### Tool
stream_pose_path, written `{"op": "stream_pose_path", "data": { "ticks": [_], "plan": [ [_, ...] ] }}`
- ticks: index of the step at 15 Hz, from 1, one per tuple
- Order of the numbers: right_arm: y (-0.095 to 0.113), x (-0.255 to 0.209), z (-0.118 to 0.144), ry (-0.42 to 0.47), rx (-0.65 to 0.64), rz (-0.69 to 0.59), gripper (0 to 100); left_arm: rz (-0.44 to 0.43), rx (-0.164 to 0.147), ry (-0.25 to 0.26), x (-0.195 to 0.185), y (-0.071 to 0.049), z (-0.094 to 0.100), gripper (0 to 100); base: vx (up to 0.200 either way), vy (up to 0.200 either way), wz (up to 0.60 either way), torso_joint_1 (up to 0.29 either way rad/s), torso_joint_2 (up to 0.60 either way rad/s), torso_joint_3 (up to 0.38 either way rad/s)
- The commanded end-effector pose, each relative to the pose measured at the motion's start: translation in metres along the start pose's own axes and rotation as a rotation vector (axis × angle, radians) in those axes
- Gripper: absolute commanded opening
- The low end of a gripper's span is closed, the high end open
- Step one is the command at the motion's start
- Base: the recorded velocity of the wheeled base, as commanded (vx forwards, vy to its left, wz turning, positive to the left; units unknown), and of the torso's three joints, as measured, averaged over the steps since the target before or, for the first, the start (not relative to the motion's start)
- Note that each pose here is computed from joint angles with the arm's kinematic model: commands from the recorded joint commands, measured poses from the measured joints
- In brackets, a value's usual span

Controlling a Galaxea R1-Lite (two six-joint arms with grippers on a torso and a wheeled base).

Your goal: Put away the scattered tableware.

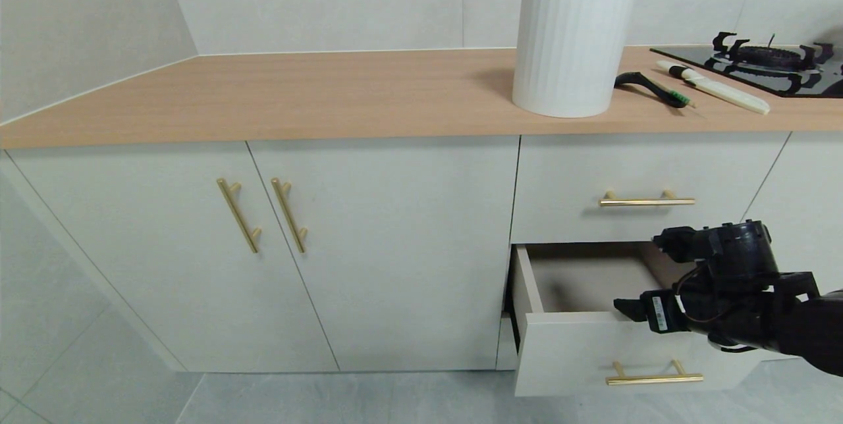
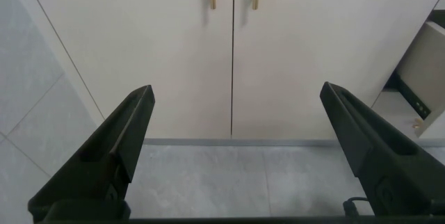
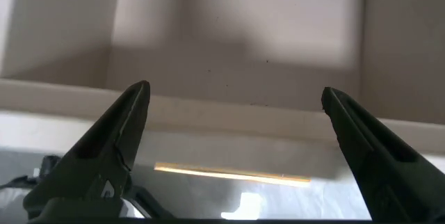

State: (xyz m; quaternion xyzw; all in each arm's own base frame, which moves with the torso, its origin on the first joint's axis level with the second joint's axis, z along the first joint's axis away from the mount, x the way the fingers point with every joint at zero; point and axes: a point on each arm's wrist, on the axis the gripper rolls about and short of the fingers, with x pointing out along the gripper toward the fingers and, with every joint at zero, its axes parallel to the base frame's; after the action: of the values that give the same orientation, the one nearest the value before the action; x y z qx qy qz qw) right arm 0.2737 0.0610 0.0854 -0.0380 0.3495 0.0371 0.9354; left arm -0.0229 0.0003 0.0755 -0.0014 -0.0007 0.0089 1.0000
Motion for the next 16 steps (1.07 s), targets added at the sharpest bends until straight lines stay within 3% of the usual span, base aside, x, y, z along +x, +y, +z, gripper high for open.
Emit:
{"op": "stream_pose_path", "data": {
  "ticks": [1, 5, 16],
  "plan": [
    [0.0, -0.002, 0.001, -0.004, 0.0, 0.0, 100, 0.001, 0.0, 0.001, 0.0, 0.0, 0.0, 100, 0.0, 0.0, 0.0, 0.0, 0.0, 0.0],
    [-0.001, -0.014, 0.002, 0.062, -0.02, -0.001, 100, 0.001, 0.0, 0.001, 0.0, 0.0, 0.0, 100, 0.0, 0.0, 0.0, 0.0, 0.0, 0.0],
    [0.01, -0.039, -0.012, 0.378, -0.118, 0.021, 100, 0.001, 0.0, 0.001, 0.0, 0.0, 0.0, 100, 0.0, 0.0, 0.0, 0.0, 0.0, 0.0]
  ]
}}
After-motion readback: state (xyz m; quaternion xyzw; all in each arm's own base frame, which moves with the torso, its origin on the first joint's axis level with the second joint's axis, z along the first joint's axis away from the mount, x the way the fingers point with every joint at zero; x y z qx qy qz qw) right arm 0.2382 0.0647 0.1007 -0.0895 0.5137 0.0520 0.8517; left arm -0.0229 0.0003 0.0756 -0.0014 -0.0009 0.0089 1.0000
